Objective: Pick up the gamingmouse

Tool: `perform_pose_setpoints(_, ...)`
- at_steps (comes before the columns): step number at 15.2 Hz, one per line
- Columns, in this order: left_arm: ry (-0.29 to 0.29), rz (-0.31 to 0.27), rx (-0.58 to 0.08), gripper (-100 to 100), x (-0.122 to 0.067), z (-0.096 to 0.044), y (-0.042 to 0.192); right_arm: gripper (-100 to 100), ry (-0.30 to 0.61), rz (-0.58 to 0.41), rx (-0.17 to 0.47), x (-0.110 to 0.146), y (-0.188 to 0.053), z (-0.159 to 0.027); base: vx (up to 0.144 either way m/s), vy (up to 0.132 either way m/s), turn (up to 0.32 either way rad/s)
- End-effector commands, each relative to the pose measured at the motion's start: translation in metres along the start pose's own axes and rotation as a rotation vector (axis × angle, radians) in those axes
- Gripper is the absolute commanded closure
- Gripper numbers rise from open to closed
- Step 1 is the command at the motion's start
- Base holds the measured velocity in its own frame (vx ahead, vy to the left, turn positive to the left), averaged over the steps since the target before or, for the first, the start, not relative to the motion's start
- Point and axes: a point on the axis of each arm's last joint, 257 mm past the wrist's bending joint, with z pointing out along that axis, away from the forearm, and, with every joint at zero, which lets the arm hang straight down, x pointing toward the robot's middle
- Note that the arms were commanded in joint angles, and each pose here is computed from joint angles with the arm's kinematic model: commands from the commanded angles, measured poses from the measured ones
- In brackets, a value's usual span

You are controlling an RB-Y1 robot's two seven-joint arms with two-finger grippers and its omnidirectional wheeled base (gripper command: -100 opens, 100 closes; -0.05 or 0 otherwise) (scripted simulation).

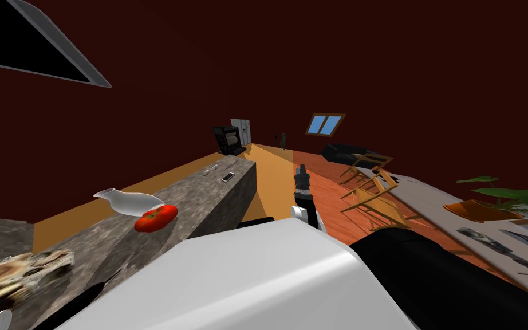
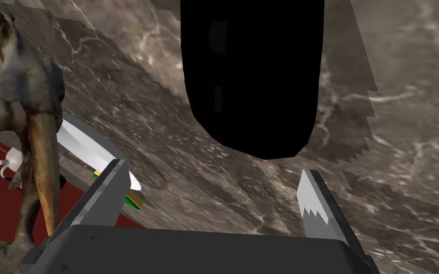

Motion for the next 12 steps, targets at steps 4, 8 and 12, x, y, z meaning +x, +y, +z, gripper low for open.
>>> perform_pose_setpoints(4, -0.036, -0.066, -0.118, -100, -0.021, 0.001, 0.029, 0, 0.0, 0.0, 0.0, 0.0, 0.0, 0.0, 0.049, 0.0, -0.095)
perform_pose_setpoints(8, -0.062, -0.134, -0.208, -100, -0.039, 0.0, 0.052, 0, 0.0, 0.0, 0.0, 0.0, 0.0, 0.0, 0.053, 0.001, -0.101)
perform_pose_setpoints(12, -0.078, -0.163, -0.276, -100, -0.048, -0.004, 0.069, 0, 0.0, 0.0, 0.0, 0.0, 0.0, 0.0, 0.052, 0.009, -0.072)
